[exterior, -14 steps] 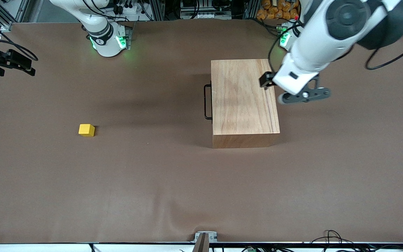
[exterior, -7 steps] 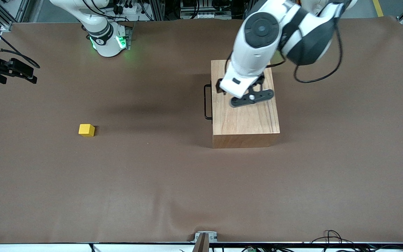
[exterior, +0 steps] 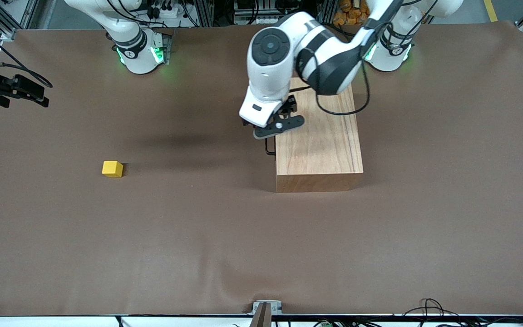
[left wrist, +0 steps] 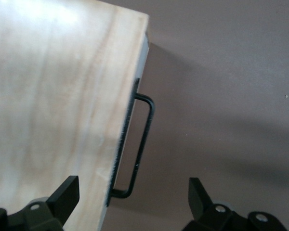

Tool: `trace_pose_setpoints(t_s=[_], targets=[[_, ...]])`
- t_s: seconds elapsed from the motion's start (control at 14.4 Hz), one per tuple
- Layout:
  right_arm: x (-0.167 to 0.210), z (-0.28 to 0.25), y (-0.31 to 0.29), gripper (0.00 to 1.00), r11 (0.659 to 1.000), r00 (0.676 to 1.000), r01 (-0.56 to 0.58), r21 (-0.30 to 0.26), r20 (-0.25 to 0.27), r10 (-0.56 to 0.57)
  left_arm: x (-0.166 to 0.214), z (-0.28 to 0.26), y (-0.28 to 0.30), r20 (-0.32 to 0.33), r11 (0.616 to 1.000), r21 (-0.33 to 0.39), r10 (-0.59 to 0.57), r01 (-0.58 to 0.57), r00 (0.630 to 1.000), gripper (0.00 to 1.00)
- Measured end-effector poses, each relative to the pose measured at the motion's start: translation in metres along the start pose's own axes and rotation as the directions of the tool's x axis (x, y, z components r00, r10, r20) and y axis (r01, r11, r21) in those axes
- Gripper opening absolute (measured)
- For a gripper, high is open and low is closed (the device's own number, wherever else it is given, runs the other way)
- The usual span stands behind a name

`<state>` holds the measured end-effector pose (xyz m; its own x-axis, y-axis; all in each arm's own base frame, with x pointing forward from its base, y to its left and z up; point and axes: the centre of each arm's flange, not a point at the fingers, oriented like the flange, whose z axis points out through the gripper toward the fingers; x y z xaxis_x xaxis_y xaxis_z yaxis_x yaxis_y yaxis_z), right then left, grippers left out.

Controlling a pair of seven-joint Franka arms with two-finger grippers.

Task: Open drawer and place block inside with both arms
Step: 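Reach the left gripper over the box to the black drawer handle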

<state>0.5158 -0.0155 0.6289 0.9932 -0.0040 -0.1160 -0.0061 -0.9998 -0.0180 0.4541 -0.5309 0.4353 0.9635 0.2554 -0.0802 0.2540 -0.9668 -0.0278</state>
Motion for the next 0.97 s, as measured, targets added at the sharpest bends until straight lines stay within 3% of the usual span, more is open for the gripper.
trace_pose_setpoints(t_s=[0.49, 0.97], targets=[[0.000, 0.002, 0.000, 1.00, 1.000, 1.000, 0.000, 0.000, 0.013, 0.000, -0.042, 0.066, 0.046, -0.072, 0.997, 0.074, 0.034, -0.028, 0.997, 1.00], [0.000, 0.008, 0.003, 1.00, 1.000, 0.999, -0.006, 0.002, 0.041, 0.005, -0.050, 0.107, 0.053, -0.143, 0.981, 0.172, 0.114, -0.089, 0.983, 1.00]])
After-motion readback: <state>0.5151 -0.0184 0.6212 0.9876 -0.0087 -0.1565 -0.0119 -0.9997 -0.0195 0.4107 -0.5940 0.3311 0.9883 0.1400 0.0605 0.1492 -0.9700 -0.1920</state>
